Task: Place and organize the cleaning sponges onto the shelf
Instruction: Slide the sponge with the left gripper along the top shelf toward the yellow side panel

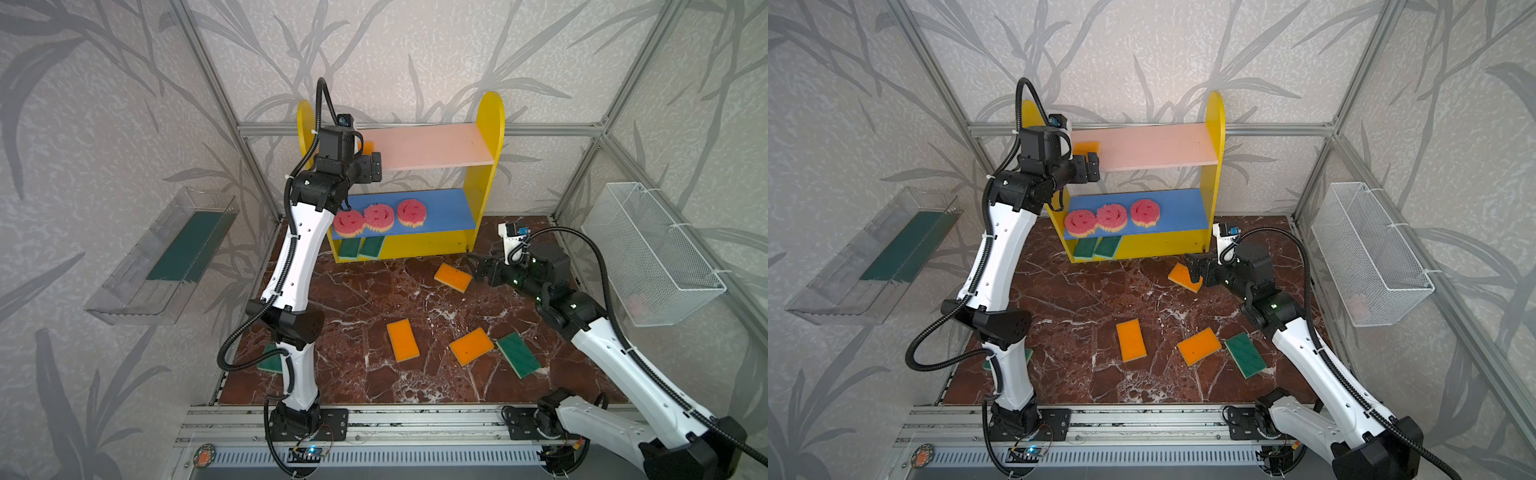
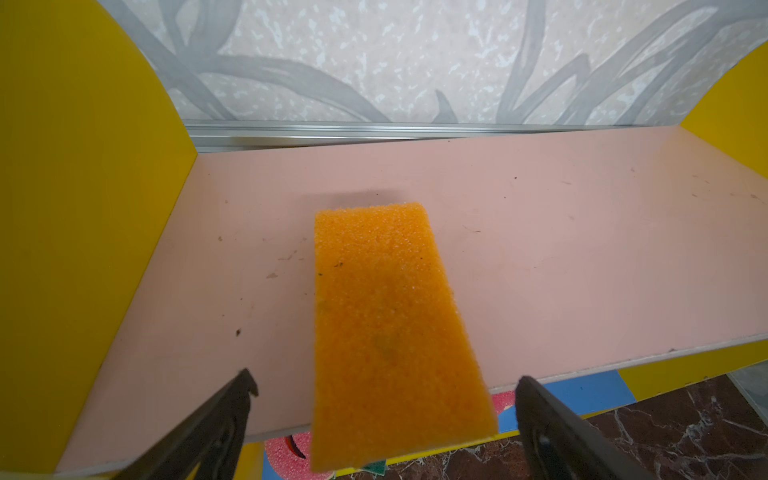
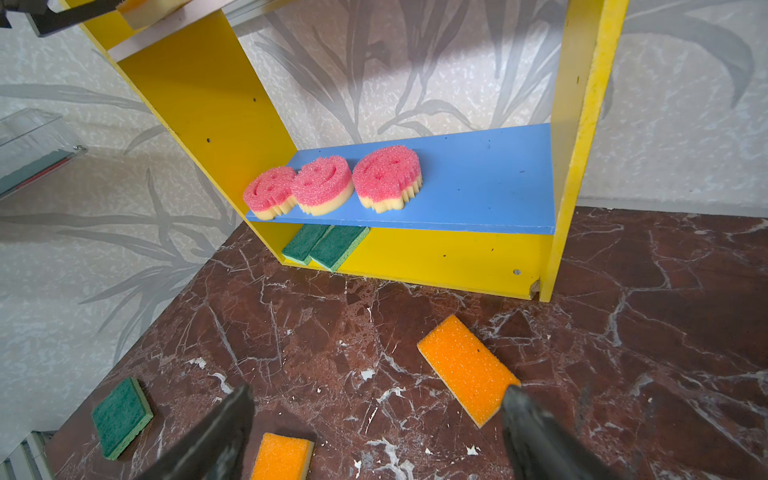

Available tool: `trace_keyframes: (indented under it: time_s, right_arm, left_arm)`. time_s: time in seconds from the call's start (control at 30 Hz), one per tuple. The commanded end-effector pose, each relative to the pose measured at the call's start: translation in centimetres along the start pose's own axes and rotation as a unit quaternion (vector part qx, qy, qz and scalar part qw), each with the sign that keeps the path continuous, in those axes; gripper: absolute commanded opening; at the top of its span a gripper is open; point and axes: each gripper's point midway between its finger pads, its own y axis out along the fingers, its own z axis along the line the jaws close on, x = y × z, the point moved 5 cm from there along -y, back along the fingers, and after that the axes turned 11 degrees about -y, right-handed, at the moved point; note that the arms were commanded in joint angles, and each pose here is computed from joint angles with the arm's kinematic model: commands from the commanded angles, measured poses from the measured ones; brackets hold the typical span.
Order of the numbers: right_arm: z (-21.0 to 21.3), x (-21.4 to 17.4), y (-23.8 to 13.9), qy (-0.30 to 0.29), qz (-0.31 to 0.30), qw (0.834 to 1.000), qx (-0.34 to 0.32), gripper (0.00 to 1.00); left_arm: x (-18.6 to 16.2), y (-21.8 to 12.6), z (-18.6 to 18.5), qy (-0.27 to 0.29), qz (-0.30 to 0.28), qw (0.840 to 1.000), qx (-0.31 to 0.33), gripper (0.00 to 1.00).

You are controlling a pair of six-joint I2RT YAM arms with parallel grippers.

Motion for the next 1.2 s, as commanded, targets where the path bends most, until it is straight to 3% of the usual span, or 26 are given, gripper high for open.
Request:
trace_keyframes:
  time_s: [0.0,0.43,0.67,0.8,1.17]
  right_arm:
    - [0.2,0.7,-0.1,-0.007,-0.001,1.0,0.009,0.91]
    - [0.0,-0.1,0.5,-0.007,0.01,1.0,0.005,0.91]
    - [0.0,-0.4,0.7,-0.007,0.012,1.0,0.005,0.91]
    - [0.0,-0.5,0.9,-0.005,0.012,1.0,0.007,0.91]
    - [-0.1,-0.8,0.9,-0.004,0.014,1.0,0.007,0.91]
  left_arm:
    - [0.2,-0.8,-0.4,-0.014,0.0,1.0,-0.015,1.0]
    - [-1.0,0.9,-1.0,-0.007,0.006,1.0,-0.009,1.0]
    - [-1.9,1.4,-1.5,0.035,0.006,0.999,0.026,0.99]
    - [-2.3,1.3,-2.0,0.059,0.004,0.997,0.046,0.96]
    - [-2.6,1.8,-1.7,0.054,0.007,0.997,0.053,0.8]
